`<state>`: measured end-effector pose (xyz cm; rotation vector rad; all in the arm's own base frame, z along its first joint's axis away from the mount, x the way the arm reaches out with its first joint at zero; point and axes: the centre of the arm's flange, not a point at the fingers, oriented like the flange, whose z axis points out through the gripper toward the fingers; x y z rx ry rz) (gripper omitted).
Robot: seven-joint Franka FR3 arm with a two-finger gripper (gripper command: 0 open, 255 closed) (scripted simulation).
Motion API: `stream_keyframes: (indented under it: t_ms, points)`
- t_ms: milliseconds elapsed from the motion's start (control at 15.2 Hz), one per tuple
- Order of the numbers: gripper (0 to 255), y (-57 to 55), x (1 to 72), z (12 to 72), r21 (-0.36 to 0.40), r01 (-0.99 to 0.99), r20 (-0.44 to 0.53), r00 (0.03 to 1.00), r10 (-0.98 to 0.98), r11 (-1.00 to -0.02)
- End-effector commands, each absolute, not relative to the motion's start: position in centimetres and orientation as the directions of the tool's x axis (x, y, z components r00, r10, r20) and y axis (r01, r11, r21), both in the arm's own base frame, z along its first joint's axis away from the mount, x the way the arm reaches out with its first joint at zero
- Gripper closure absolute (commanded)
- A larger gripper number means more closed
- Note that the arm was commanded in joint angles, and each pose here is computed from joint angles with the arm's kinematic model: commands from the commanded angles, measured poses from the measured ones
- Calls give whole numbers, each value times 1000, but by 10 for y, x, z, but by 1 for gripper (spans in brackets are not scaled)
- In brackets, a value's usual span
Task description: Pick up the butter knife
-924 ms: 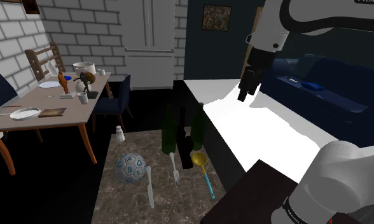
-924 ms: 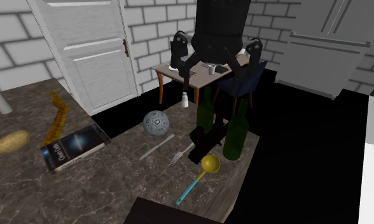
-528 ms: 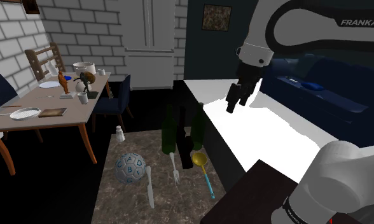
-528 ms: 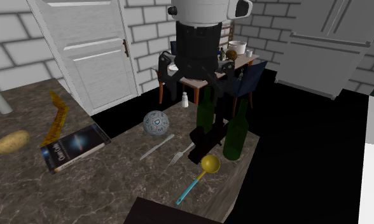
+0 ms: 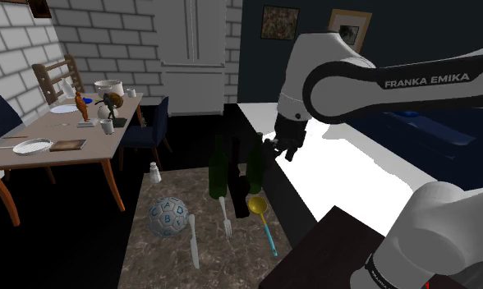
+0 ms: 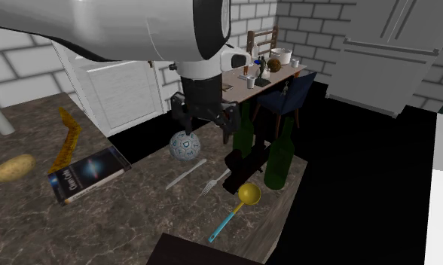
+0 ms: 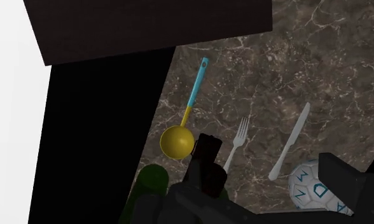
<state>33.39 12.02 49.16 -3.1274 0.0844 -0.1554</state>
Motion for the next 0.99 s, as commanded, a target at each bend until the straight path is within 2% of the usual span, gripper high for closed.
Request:
stream_keyframes:
  t_ms: [0, 924]
  points:
    - [0, 138, 341, 469, -6, -85, 105, 991, -85, -996]
    - [0, 239, 412, 325, 38, -289, 145, 949, -281, -957]
